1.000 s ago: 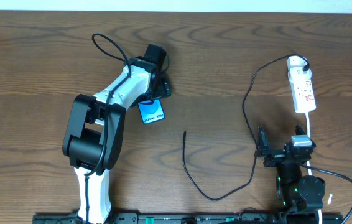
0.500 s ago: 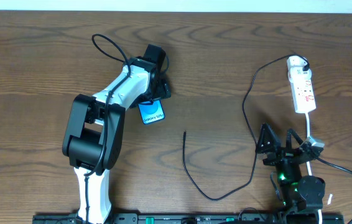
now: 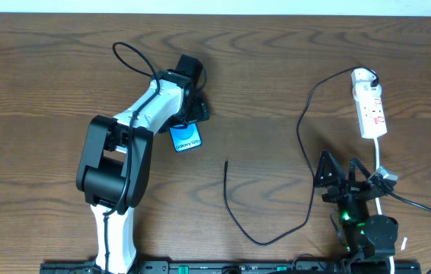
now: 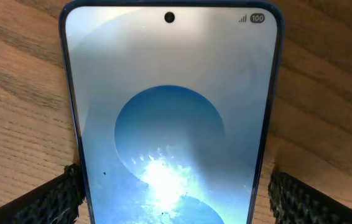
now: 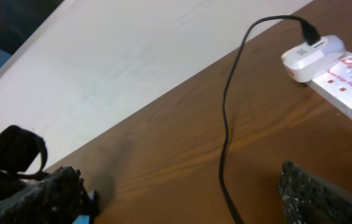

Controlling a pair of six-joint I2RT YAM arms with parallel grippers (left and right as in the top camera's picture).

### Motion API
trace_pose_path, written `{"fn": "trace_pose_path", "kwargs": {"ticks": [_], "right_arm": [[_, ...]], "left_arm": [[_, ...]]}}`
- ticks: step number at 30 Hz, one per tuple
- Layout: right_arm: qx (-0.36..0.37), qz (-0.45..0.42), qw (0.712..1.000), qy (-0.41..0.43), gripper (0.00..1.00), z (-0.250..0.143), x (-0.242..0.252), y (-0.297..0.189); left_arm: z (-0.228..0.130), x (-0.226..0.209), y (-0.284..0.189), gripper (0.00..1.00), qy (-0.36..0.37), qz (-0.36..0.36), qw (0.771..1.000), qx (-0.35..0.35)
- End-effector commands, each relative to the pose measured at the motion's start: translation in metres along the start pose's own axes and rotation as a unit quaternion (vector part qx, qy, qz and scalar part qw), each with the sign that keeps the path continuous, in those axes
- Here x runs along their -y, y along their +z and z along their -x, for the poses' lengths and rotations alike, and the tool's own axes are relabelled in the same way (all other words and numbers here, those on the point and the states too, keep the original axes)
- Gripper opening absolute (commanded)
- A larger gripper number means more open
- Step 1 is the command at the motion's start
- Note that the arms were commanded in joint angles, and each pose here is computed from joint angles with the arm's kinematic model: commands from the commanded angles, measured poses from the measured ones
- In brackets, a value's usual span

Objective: Plug charger to phone and switch on socket
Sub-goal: 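Move the right gripper toward the phone held by the left gripper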

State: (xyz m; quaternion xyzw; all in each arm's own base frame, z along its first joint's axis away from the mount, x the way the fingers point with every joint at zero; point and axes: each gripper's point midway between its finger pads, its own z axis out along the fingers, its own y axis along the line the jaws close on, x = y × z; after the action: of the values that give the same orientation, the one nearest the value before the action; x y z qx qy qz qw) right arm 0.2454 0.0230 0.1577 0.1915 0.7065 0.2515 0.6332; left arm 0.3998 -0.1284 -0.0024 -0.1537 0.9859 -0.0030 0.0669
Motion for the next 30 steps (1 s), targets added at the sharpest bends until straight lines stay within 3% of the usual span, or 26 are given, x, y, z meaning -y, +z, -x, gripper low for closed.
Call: {"fn": "trace_pose_path", "kwargs": {"ticks": [1,7,11,30], "right_arm": [[-0.042,0.061,0.995,-0.062,0.99,-0.016,-0.020,-0.001],[-0.084,0.125,0.981,-0.125,0.99,-0.021,-0.048,-0.002],[-0.115,0.131,0.969,-0.174,0.99,-0.008,-0.064,0.007],[-0.228,0.128,0.948,-0.182,0.99,-0.024,-0.069,0.040]], "left_arm": [[-0.019,-0.010,0.023,0.95,-0.005,0.018,0.999,-0.042],[-0.021,-0.007,0.022,0.93,-0.005,0.009,0.999,-0.049],[-0.021,-0.007,0.022,0.83,-0.006,0.009,0.999,-0.049],[-0.024,-0.003,0.022,0.65,-0.012,-0.003,0.998,-0.057]]}}
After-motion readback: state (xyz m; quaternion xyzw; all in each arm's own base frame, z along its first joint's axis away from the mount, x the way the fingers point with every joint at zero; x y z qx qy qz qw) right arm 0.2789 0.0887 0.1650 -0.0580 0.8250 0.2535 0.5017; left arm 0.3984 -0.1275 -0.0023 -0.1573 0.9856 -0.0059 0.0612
